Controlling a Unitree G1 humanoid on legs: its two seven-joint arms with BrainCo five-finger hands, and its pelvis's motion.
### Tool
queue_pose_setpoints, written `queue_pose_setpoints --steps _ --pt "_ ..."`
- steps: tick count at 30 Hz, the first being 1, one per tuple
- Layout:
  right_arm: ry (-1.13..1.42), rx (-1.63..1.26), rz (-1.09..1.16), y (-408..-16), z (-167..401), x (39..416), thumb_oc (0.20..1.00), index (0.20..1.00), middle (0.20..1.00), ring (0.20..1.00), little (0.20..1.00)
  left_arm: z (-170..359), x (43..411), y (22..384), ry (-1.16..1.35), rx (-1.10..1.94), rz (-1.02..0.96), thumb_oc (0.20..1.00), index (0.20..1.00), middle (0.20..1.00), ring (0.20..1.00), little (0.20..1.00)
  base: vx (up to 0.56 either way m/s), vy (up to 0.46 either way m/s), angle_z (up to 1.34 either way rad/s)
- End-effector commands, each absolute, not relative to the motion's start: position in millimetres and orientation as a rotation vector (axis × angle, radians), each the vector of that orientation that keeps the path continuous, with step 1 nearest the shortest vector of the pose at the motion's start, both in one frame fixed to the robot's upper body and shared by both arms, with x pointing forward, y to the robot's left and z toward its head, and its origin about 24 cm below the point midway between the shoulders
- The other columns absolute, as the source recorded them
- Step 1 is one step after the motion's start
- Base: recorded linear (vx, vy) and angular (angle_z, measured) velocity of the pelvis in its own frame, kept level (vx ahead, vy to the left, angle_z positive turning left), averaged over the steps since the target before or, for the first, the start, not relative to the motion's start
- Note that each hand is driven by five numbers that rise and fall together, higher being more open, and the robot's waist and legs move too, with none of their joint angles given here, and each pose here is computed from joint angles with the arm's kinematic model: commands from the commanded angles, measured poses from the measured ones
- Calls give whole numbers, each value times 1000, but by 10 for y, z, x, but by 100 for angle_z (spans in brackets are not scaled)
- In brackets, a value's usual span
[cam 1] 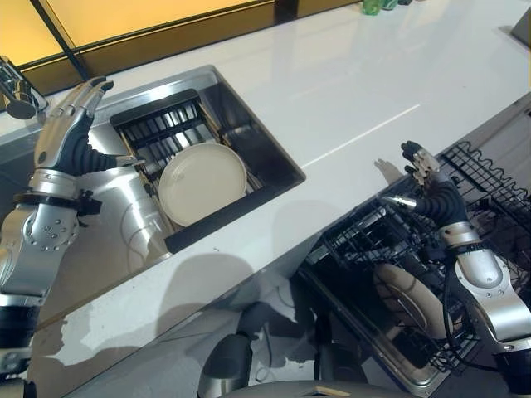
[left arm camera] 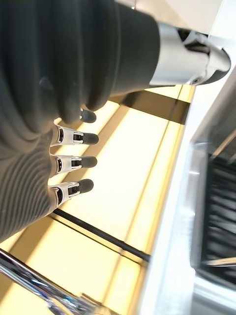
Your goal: Pick up plates and place into dishwasher.
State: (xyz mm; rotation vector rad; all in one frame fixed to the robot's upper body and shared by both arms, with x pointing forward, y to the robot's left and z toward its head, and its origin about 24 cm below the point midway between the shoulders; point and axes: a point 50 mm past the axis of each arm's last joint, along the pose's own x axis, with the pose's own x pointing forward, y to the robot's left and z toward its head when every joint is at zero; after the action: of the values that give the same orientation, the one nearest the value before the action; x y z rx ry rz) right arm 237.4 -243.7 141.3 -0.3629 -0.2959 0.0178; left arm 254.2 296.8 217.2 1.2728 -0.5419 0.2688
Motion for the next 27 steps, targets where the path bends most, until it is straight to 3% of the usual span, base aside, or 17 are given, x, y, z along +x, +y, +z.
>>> queue_pose_setpoints --steps 1,5,10,17,27 --pt "-449 -349 -6 -2482 1682 2227 1000 1000 1000 1000 1000 2365 2381 2876 -668 1350 223 1000 1000 1000 1000 1000 -59 -17 1" --pt "-443 -348 -11 -2520 1656 2132 1000 1000 1000 1000 1000 2195 2270 2771 -610 1302 72 1000 1000 1000 1000 1000 -57 0 2" --pt "-430 -354 5 -2516 1647 2178 1000 1000 1000 1000 1000 2026 2384 2779 -490 1195 22 1000 1000 1000 1000 1000 -2 39 3" --pt "-374 -375 58 -2430 1523 2296 1000 1000 1000 1000 1000 1692 2725 2837 -384 1161 114 1000 1000 1000 1000 1000 97 78 -2" --pt "-399 -377 73 -2296 1525 2480 1000 1000 1000 1000 1000 1705 3081 3144 -320 1238 333 1000 1000 1000 1000 1000 -1 13 -11"
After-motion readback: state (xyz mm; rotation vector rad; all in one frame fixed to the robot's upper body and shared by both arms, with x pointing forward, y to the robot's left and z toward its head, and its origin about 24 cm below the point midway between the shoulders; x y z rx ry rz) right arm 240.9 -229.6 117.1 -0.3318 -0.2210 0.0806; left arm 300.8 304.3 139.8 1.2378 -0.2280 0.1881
